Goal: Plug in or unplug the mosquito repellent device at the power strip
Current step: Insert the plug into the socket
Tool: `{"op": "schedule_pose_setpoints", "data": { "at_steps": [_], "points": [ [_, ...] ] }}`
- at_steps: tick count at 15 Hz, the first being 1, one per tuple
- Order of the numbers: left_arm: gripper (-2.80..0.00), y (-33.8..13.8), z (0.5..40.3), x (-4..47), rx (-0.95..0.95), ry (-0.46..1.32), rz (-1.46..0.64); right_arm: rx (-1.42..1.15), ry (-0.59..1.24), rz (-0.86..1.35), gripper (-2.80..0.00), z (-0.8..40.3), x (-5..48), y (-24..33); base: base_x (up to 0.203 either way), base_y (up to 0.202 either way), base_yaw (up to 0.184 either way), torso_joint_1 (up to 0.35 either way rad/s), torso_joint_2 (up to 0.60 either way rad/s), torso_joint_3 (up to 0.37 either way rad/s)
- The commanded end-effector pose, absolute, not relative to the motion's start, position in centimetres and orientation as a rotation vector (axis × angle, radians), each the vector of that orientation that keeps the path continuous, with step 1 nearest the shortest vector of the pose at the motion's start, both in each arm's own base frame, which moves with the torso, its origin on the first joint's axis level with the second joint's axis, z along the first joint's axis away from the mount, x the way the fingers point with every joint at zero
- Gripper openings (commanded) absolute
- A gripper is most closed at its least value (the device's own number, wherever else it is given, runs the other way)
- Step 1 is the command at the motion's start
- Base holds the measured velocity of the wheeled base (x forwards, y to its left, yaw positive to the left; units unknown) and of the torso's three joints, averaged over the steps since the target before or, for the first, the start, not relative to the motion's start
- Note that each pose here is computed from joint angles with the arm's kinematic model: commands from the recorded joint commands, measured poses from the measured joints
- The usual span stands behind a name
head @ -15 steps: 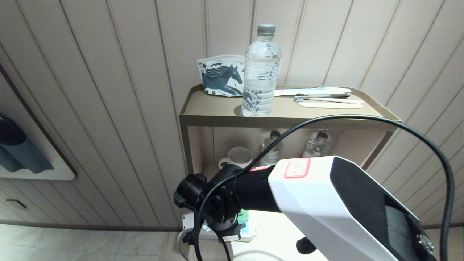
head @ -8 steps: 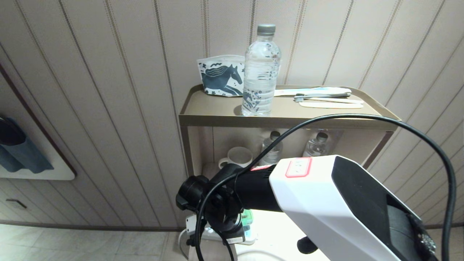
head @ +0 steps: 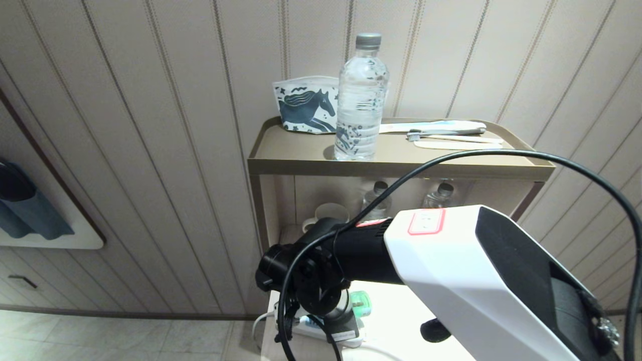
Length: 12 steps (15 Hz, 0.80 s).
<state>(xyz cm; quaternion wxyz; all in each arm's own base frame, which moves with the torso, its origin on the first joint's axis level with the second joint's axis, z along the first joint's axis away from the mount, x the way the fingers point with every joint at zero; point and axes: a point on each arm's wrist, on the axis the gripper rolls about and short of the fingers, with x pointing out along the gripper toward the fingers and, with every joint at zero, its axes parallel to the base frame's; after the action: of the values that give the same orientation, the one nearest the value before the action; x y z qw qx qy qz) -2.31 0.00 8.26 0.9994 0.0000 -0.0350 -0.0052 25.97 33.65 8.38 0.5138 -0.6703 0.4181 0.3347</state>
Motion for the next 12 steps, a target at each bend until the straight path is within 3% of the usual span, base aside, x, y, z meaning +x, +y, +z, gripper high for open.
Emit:
{"op": "schedule_pose_setpoints", "data": {
  "at_steps": [1, 8, 12],
  "points": [
    [-2.8, 0.0, 8.3, -2.3, 0.0, -0.071, -0.01, -1.614, 1.032, 0.794, -2.8, 8.9, 26.3, 32.8, 0.0, 0.0, 0.0, 0.0, 0.0, 0.0],
    [-2.8, 0.0, 8.3, -2.3, 0.0, -0.071, -0.012, -1.552, 0.947, 0.751, -2.8, 12.6, 25.9, 32.3, 0.0, 0.0, 0.0, 0.0, 0.0, 0.0],
    [-2.8, 0.0, 8.3, -2.3, 0.0, -0.071, -0.01, -1.649, 0.925, 0.793, -2.8, 11.7, 24.2, 33.7, 0.0, 0.0, 0.0, 0.0, 0.0, 0.0]
  ]
}}
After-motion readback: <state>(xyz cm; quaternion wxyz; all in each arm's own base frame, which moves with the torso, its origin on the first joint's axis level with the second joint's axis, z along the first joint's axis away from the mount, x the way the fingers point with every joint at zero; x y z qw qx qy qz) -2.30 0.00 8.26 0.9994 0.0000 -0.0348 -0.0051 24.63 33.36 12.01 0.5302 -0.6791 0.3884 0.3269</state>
